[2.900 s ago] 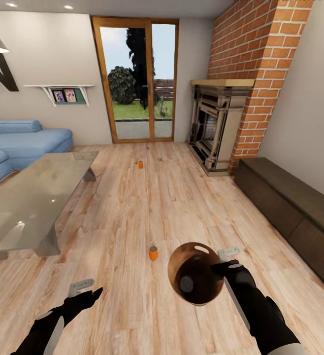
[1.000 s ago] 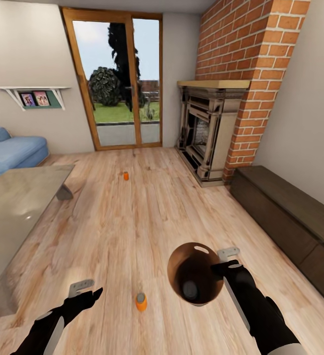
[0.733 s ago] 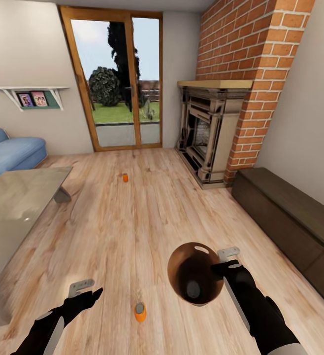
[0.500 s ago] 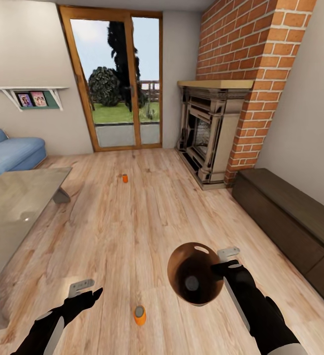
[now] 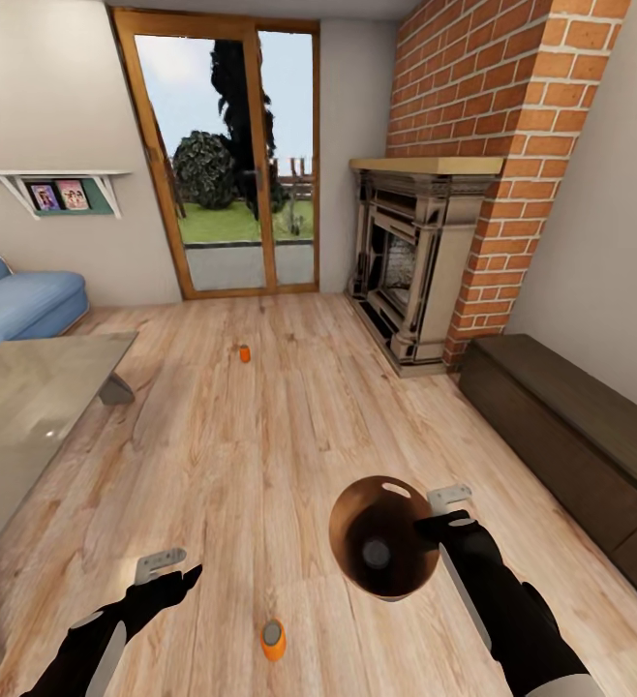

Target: Put the three can of soda from the living room inside the tash can in the kitchen.

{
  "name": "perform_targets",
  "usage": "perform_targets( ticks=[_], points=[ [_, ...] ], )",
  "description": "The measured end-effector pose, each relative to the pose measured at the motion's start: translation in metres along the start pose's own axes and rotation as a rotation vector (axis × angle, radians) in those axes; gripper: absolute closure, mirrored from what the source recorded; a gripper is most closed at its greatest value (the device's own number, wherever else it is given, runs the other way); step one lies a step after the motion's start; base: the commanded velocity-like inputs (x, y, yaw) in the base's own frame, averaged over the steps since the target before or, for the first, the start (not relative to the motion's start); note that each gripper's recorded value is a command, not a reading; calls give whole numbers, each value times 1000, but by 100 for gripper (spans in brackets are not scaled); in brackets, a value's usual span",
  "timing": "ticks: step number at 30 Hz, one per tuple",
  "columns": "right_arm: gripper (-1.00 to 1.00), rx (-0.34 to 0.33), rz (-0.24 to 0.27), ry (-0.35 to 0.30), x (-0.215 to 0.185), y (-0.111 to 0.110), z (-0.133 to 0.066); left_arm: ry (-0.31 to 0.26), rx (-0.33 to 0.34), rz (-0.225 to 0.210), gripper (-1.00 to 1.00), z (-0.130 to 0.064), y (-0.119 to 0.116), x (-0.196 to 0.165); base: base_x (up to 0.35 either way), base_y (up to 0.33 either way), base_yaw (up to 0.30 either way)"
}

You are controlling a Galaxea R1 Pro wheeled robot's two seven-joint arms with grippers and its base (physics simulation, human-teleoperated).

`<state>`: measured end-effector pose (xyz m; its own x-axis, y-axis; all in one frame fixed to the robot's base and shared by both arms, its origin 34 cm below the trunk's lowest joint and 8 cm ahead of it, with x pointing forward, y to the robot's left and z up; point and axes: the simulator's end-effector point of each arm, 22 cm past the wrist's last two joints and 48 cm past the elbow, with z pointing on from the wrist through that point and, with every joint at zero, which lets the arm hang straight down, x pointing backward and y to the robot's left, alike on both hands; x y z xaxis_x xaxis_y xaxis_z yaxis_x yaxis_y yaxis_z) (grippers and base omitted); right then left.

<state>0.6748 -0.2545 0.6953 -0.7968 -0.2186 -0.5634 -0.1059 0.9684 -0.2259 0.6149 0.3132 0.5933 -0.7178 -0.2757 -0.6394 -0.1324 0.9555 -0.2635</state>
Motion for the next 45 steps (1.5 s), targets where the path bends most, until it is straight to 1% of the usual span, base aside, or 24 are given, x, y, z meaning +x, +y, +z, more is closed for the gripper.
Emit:
perform_targets(
  ticks=[5,7,8,9,10,11,13,14,17,19,21,24,27,34,39,45],
  points=[
    [100,-1,1,0,0,0,0,3,-3,1,-100,0,1,2,1,0,0],
    [100,0,0,0,0,0,0,16,-6,-1,-100,1,1,8,0,0,0],
    [100,1,1,0,0,-1,0,89,-73,-29,-100,8,-6,48,0,0,0],
    [100,2,1,1,0,-1,0,100,-80,-37,-100,11,-16,56,0,0,0],
    [100,2,1,0,0,-1,0,101,-93,-34,-100,12,-20,58,0,0,0],
    [100,2,2,1,0,-2,0,101,-124,-9,-100,15,-28,59,0,0,0],
    [100,3,2,1,0,-2,0,95,-162,33,-100,16,-33,59,0,0,0],
    [100,3,2,2,1,-2,0,89,-195,69,-100,18,-37,58,0,0,0],
    [100,5,3,2,1,-3,0,76,-235,108,-100,19,-49,56,0,0,0],
    [100,4,3,2,1,-3,0,64,-251,121,-100,20,-55,51,0,0,0],
    [100,4,2,2,1,-3,0,56,-256,124,-100,20,-58,48,0,0,0],
    [100,4,2,2,1,-2,0,10,-257,126,-100,20,-61,36,0,0,0],
    [100,5,1,2,1,-3,0,-8,-256,126,-100,21,-62,32,0,0,0],
    [100,-2,7,2,1,-1,0,-13,-255,126,-100,21,-63,31,73,-49,0],
    [100,13,-6,2,1,-5,0,-14,-254,125,-100,21,-63,30,164,-114,0],
    [100,0,5,2,1,-1,0,-14,-253,125,-100,21,-63,30,79,-89,0]
  ],
)
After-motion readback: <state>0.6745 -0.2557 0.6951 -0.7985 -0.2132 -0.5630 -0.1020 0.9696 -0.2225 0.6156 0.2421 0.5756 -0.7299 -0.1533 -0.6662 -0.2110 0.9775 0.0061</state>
